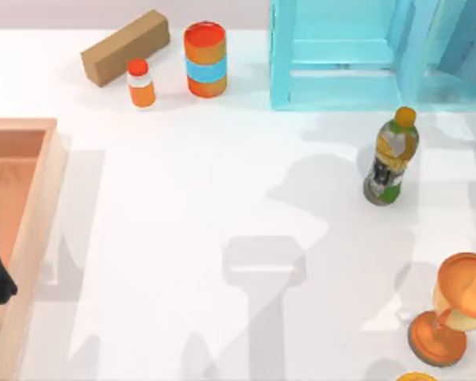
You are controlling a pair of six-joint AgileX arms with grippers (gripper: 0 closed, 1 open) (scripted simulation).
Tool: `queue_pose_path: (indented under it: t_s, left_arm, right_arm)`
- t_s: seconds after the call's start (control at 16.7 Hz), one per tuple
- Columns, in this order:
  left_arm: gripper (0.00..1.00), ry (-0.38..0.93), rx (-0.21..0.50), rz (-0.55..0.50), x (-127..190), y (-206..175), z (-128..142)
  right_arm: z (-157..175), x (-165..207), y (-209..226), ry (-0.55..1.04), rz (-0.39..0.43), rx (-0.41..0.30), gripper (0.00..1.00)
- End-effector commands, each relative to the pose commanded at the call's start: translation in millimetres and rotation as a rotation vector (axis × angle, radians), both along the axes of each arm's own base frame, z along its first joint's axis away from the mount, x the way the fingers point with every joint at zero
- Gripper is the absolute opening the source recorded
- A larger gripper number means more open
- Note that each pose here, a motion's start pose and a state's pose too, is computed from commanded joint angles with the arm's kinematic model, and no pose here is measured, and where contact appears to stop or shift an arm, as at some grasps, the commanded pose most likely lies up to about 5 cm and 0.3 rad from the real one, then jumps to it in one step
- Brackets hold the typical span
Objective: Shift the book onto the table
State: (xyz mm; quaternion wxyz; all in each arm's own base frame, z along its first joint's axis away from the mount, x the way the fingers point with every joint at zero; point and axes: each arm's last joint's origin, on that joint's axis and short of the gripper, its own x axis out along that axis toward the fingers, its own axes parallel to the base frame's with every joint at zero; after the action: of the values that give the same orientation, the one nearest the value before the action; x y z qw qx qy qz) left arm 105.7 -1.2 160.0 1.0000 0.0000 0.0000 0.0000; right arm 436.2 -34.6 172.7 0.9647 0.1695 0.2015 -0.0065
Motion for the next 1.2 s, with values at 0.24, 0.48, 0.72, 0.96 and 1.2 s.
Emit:
queue_pose_path:
  t_s: [0.24, 0.48, 0.72, 0.96, 1.2]
  left_arm:
    - [1.0, 0.0, 0.0, 0.0, 0, 0, 0]
    - [1.0, 0.0, 0.0, 0.0, 0, 0, 0]
    - [1.0, 0.0, 0.0, 0.0, 0, 0, 0]
    - [1.0, 0.0, 0.0, 0.0, 0, 0, 0]
    - [1.0, 0.0, 0.0, 0.0, 0, 0, 0]
  right_arm:
    - [75, -56, 0, -0.026, 0.0, -0.008, 0.0]
    - [125, -124, 3, -0.04, 0.001, -0.007, 0.0]
    - [137, -166, 5, -0.012, 0.002, 0.003, 0.0]
    - [137, -170, 6, -0.006, 0.002, 0.005, 0.0]
    - [139, -162, 14, 0.005, 0.013, -0.016, 0.0]
